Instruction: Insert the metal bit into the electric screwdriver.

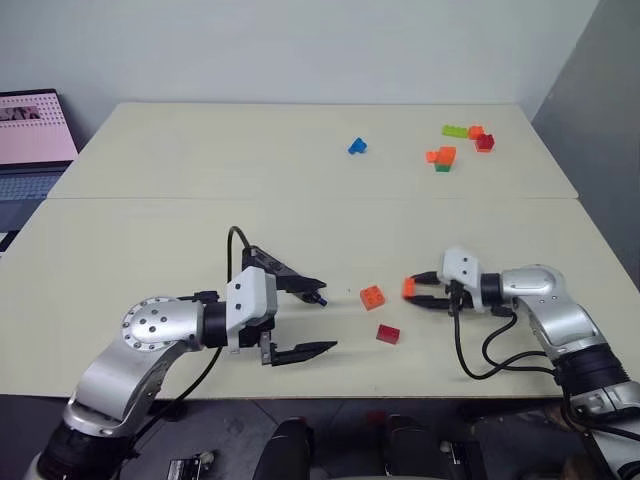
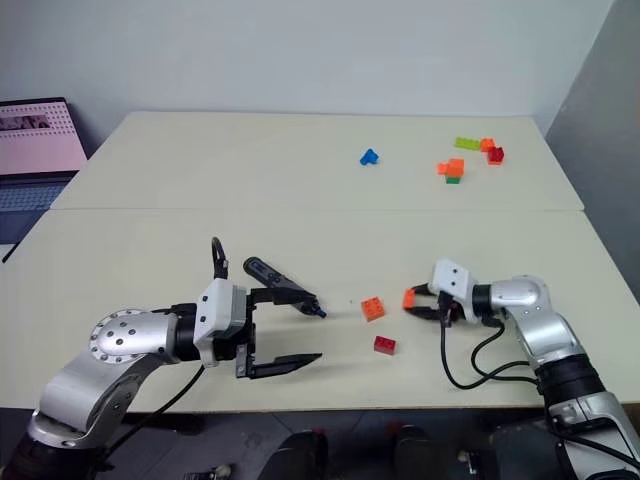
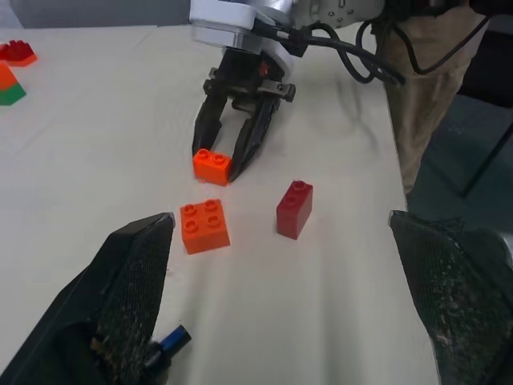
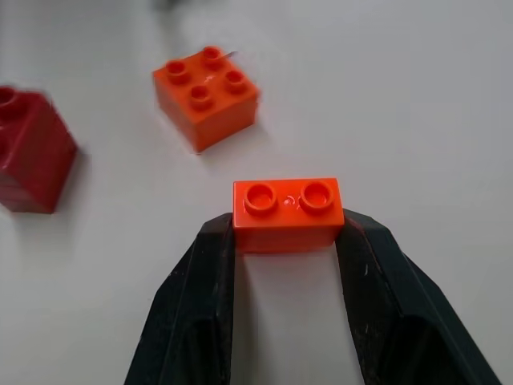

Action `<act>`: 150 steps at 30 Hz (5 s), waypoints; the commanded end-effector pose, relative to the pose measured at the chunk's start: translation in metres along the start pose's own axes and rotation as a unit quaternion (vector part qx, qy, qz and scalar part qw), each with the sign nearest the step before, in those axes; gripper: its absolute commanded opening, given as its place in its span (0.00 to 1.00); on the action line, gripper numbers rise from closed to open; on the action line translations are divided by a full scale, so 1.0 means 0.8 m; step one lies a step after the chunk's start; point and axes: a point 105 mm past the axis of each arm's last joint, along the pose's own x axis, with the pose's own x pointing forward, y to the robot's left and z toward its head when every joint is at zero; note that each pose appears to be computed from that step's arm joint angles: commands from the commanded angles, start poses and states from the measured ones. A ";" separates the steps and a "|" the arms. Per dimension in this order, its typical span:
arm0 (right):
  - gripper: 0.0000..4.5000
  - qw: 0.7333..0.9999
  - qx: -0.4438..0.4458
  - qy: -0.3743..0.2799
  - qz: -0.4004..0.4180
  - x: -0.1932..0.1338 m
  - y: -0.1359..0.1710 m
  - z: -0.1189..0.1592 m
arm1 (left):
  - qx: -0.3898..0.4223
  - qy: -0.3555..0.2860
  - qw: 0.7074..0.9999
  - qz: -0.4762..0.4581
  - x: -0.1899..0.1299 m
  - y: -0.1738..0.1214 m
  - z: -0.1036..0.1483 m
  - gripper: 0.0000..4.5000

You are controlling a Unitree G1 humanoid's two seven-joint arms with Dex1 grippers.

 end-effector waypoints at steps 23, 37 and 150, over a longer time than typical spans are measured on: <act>0.63 0.837 0.208 0.047 -0.504 -0.180 -0.116 -0.110 | 0.027 -0.066 0.997 -0.039 0.044 0.006 0.027 1.00; 0.99 0.894 0.085 -0.042 -0.437 -0.174 -0.104 -0.021 | 0.018 -0.032 0.999 0.001 0.024 0.018 0.018 1.00; 0.99 0.993 0.007 0.045 0.109 0.006 0.104 0.034 | 0.030 0.123 0.983 -0.129 -0.018 -0.034 -0.038 1.00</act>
